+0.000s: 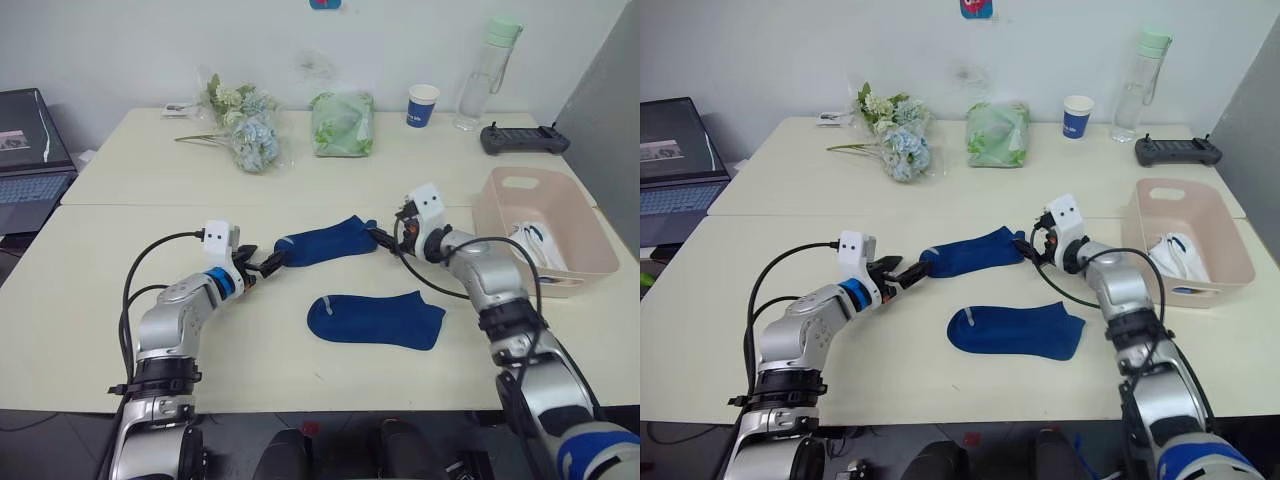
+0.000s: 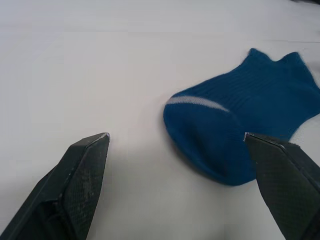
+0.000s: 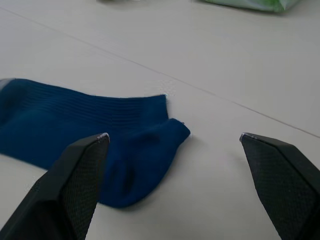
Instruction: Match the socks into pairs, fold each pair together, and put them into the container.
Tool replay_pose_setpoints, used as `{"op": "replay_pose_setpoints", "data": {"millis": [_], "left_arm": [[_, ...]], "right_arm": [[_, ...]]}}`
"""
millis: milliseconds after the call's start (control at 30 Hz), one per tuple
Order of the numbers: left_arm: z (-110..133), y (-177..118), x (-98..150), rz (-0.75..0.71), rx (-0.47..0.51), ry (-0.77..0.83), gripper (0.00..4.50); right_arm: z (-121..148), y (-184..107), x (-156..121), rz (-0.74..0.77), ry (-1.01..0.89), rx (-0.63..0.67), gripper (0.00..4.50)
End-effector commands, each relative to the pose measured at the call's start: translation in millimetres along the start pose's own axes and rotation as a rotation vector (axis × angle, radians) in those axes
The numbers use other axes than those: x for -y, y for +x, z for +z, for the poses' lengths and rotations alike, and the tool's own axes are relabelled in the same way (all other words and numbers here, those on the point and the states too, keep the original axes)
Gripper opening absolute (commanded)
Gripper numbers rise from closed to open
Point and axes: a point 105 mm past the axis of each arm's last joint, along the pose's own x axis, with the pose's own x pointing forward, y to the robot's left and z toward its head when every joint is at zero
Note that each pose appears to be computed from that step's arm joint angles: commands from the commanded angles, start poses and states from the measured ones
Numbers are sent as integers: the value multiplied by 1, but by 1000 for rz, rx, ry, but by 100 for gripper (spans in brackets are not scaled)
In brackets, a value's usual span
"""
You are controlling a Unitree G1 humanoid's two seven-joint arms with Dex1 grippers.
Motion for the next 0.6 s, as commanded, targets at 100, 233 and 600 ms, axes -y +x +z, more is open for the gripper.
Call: {"op": "replay_pose_setpoints", "data": {"millis": [100,233,600], "left_arm": [[-9,7,0,28,-35,10,409],[-8,7,5,17,-26,9,299],[-5,5,12,-6,-8,1,0]], "right_arm": [[-1,15,5,-20,44,-17,450],[-2,21,-2,21,69,-8,391],[5,17,0,38,125,60,2]]}}
